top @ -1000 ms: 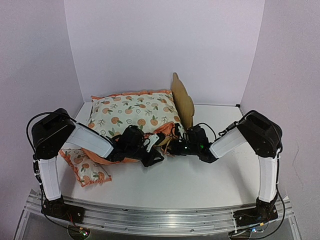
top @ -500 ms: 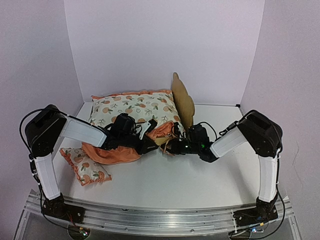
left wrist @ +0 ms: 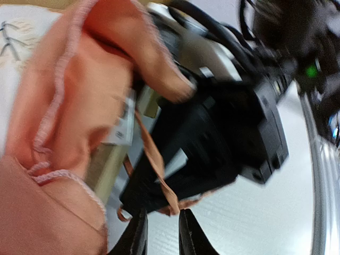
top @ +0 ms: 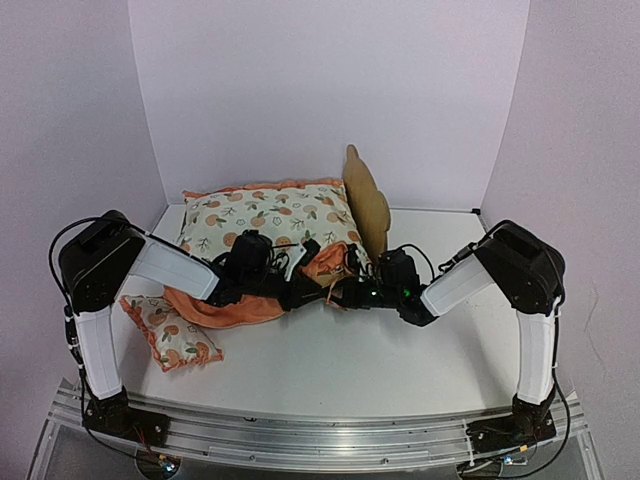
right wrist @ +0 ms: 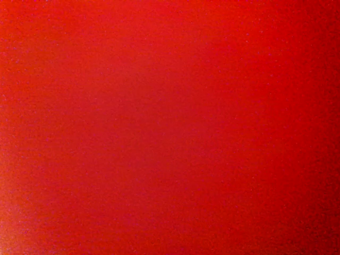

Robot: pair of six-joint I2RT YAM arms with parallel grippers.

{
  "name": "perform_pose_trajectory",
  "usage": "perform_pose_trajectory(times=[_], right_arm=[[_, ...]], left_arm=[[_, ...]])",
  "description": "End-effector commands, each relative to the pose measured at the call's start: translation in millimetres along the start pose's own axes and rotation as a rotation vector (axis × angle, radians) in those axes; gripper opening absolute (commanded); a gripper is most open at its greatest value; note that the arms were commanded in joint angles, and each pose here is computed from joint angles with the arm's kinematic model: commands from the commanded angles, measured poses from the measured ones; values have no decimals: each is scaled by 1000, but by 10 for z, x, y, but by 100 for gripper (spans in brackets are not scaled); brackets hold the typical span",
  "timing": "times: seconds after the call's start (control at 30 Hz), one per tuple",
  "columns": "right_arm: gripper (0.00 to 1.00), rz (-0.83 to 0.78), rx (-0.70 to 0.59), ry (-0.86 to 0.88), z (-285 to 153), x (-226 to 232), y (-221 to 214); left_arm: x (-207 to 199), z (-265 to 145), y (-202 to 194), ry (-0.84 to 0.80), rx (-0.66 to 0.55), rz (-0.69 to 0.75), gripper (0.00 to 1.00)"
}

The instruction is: Set up the pet bed

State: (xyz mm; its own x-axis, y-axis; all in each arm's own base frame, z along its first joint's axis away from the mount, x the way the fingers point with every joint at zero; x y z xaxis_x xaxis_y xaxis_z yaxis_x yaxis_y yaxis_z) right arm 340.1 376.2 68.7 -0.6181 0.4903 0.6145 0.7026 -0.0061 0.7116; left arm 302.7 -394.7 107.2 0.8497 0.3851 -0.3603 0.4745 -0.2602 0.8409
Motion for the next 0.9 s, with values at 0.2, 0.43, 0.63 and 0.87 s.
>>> perform_pose_trajectory(times=[0.2,0.43,0.63,0.87], right_arm=[[0,26,-60,22,-85,114,206],[0,36,-57,24,-82,119,210],[0,39,-59,28,-80,134,226],[0,38,-59,29,-82,138,229]], left_arm=[[-122,-289,167,208,-204,1097,36],[-91,-215,-54,333,-299,1590,44],[59,-65,-251,292,-211,1644,44],[132,31,-142,318,-255,1691,50]])
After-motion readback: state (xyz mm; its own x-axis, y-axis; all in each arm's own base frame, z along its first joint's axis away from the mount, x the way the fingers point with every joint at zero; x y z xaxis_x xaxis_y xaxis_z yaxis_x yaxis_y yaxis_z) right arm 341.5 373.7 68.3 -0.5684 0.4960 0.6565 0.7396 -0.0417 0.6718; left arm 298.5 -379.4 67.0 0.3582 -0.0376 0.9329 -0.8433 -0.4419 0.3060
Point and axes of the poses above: each gripper's point midway between its finger pads, its own z axis out along the fingers, its own x axis along the line the jaws close on, y = z × x, the point moved 2 cm from there along -z, back along the fingers, and after that the axes turned 8 degrees about -z, right-handed, at the moved point
